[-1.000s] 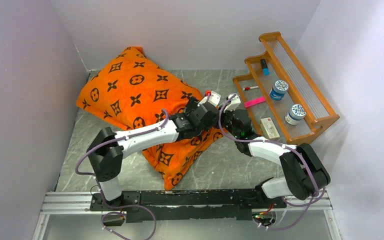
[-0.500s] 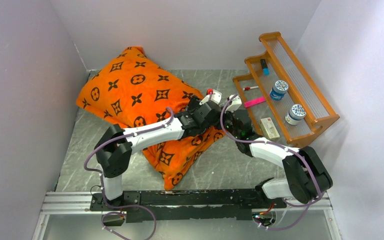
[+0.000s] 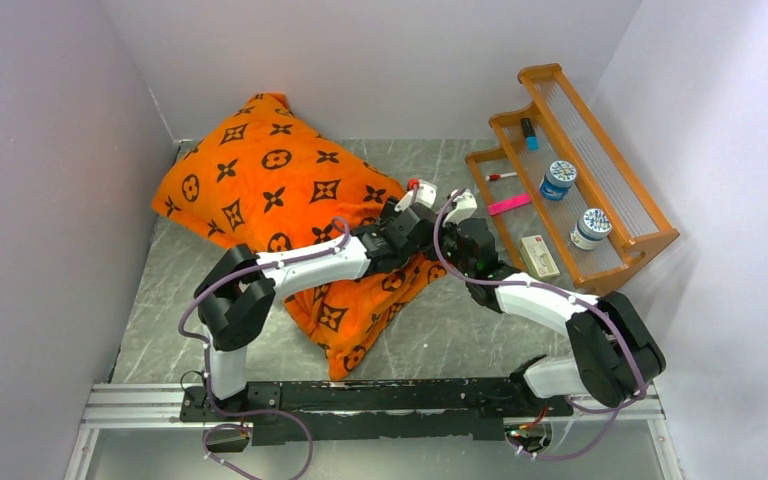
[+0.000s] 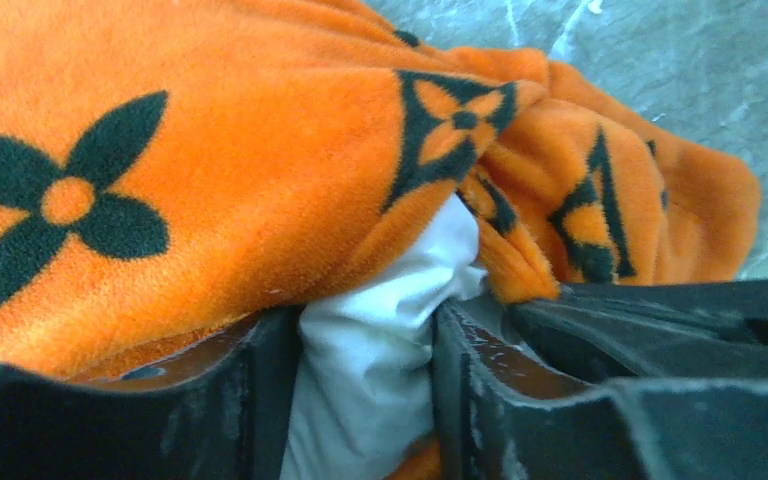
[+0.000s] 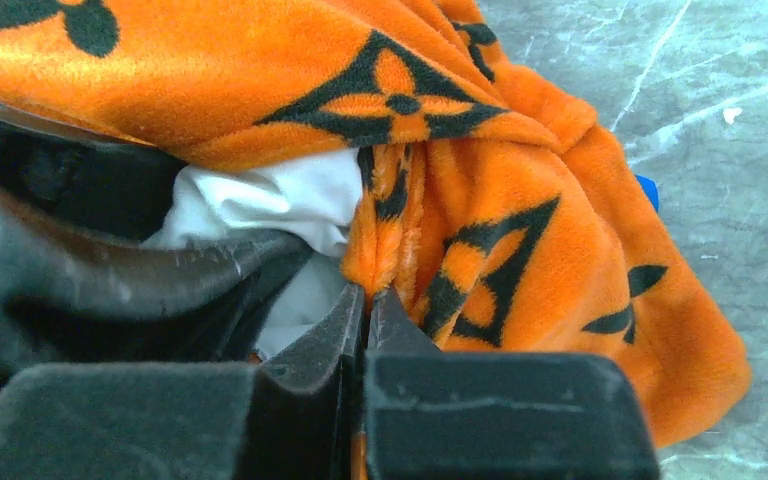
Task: Remove the pillowcase from the pillow
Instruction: Remove the pillow from the pillowcase.
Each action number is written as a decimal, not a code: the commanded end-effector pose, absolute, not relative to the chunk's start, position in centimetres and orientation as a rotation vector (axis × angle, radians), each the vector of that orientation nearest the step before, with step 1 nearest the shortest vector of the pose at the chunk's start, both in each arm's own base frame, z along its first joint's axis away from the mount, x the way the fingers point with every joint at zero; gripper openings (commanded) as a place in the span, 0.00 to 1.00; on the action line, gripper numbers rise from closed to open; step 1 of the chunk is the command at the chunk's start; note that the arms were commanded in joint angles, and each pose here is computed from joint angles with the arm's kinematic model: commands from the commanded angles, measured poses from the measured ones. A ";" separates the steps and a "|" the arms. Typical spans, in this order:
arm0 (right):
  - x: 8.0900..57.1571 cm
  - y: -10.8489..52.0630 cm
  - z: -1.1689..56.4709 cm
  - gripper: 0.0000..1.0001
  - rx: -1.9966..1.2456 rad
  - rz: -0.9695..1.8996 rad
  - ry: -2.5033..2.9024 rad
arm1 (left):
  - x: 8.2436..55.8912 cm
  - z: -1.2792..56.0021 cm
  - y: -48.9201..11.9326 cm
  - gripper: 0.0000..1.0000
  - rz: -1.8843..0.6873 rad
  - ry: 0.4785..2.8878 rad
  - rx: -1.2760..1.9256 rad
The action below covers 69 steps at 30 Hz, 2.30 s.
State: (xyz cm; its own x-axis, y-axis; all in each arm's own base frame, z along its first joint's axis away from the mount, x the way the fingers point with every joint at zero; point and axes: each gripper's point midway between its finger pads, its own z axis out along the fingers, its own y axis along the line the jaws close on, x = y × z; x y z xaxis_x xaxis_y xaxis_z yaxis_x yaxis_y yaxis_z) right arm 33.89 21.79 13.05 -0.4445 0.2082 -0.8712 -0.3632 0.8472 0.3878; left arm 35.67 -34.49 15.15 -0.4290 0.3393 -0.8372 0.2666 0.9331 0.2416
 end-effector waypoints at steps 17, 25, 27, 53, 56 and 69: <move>33.7 16.0 15.1 0.00 0.002 0.308 1.955 | 33.3 16.7 -23.7 0.05 0.019 2.021 0.217; 33.6 15.1 14.3 0.00 0.022 0.240 1.997 | 31.4 17.7 -18.3 0.05 0.024 1.973 0.060; 33.7 14.8 13.7 0.00 0.027 0.209 2.021 | 31.4 18.1 -17.8 0.05 0.038 1.963 0.044; 33.6 22.2 20.6 0.41 -0.303 0.566 1.951 | 31.4 18.9 -18.2 0.05 0.027 1.911 0.087; 33.2 23.4 21.4 0.54 -0.338 0.601 1.958 | 31.3 19.1 -18.3 0.05 0.029 1.908 0.091; 34.0 27.2 23.6 0.79 -0.382 0.457 1.969 | 31.1 19.2 -18.5 0.05 0.033 1.905 0.102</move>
